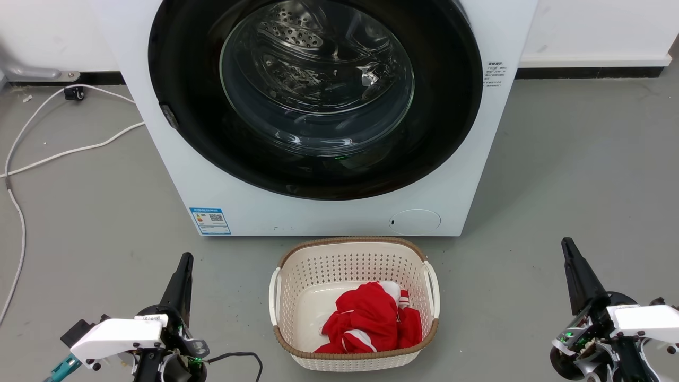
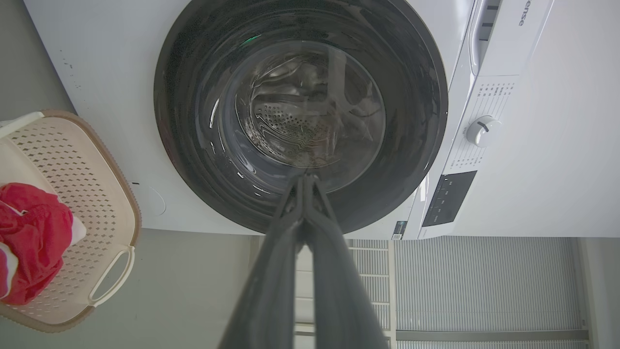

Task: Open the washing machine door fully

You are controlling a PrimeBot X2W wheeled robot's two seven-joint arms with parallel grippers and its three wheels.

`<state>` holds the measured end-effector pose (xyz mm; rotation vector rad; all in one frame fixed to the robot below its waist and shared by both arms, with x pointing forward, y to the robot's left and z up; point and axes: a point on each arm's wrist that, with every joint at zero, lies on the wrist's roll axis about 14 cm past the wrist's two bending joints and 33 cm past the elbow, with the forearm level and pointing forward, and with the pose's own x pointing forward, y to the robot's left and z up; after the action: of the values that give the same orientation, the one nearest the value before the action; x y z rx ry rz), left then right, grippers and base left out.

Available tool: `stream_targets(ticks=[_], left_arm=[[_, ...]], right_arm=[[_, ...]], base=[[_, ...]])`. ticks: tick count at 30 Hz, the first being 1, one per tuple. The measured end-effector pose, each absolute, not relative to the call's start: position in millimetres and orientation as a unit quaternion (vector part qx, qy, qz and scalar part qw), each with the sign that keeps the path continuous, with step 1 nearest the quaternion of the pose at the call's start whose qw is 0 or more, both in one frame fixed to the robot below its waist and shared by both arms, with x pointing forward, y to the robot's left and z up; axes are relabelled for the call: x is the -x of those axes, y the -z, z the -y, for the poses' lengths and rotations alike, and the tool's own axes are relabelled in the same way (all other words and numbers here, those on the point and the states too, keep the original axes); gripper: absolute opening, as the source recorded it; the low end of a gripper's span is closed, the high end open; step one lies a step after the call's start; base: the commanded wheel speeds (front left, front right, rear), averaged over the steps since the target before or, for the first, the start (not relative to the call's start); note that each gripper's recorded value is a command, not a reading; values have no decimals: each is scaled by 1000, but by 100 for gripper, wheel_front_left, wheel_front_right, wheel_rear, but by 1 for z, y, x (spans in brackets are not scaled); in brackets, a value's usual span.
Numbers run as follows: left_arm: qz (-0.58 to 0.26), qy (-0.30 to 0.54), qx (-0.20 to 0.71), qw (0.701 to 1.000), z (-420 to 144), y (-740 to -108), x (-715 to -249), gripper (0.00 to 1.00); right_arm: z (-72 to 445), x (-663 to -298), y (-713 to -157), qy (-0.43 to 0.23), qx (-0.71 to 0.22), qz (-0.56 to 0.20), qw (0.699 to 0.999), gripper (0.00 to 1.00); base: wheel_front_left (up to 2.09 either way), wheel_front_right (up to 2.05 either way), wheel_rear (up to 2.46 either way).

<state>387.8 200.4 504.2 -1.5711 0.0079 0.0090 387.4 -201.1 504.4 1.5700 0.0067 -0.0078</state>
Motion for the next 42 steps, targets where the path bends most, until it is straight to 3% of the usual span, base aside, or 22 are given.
stream_targets(ticks=[3,4,14,21,42], left_arm=[[-4,-4,707,707,-200,-504,-388,0],[-4,-4,707,707,-200,-504,-388,100],[-24,-24,705,708,-193,-485,-379,100],[-10,-16,684,729,-192,-496,-381,100],[37,2,525,850,-195,-527,-381,100]], right_arm=[[201,-387,-504,3,-707,-3,707,0],[201,-387,-504,3,-707,-3,707,100],[198,-377,-487,24,-707,-18,707,100],[200,-378,-496,22,-692,0,722,100],[190,-378,-526,-10,-494,32,869,100]], base=[[0,0,0],[0,0,0],[0,0,0],[0,0,0],[0,0,0]])
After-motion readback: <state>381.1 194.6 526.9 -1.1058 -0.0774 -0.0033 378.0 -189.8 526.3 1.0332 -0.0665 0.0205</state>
